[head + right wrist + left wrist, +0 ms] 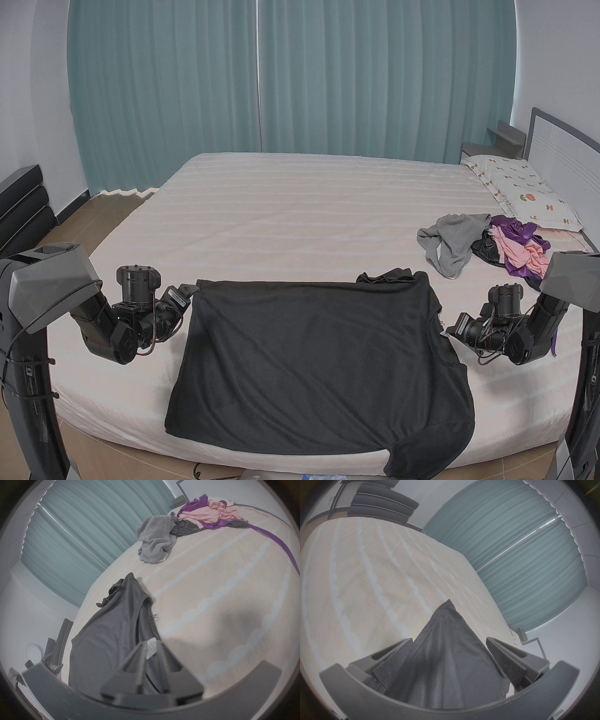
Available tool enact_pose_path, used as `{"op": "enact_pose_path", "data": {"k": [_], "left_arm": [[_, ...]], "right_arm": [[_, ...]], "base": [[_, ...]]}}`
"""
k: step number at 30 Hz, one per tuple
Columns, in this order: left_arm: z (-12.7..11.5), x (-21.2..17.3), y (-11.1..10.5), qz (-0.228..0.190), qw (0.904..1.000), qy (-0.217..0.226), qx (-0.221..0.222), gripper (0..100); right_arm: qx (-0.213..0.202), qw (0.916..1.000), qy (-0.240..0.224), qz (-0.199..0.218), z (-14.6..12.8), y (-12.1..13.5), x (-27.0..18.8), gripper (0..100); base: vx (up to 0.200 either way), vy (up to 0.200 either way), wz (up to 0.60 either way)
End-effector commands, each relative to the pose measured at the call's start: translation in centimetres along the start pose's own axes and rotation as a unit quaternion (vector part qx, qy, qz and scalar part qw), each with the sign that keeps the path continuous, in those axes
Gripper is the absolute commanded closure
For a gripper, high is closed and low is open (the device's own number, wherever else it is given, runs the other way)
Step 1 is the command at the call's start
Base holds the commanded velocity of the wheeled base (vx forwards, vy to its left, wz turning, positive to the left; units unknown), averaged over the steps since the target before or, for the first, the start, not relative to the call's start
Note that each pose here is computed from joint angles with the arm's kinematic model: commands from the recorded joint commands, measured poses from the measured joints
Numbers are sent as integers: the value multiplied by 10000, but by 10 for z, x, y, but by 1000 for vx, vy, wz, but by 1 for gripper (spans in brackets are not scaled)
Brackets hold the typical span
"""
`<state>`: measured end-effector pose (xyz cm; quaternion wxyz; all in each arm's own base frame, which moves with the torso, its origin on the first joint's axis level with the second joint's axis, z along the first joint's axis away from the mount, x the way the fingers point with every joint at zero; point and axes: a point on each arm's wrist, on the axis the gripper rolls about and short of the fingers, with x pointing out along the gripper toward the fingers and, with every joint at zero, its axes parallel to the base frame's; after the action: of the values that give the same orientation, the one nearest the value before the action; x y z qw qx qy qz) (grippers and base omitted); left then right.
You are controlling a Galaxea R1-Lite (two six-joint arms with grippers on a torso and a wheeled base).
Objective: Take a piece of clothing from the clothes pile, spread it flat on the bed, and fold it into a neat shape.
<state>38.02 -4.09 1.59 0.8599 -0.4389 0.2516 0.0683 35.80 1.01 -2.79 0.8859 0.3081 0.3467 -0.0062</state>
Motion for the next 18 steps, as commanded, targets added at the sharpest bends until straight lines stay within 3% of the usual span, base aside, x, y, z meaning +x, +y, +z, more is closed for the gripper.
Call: {"op": "enact_pose_path", "data": {"k": [1, 13, 14, 18], "left_arm": [[-3, 2, 3, 57, 10000, 42, 0, 0], [-5, 4, 5, 83, 9999, 86, 14, 0], [-5, 4, 5, 83, 9999, 86, 14, 0], [-6, 5, 5, 89, 9999, 90, 14, 0]], "right_arm": [[22, 10000, 42, -51, -2, -4, -3, 0], [-106, 9998, -116, 146, -3, -1, 6, 0], [-99, 9998, -104, 139, -3, -3, 9, 100], [-99, 9998, -68, 150, -4, -3, 11, 100]], "base": [[0, 0, 0], [0, 0, 0], [0, 0, 0], [0, 0, 0]]}}
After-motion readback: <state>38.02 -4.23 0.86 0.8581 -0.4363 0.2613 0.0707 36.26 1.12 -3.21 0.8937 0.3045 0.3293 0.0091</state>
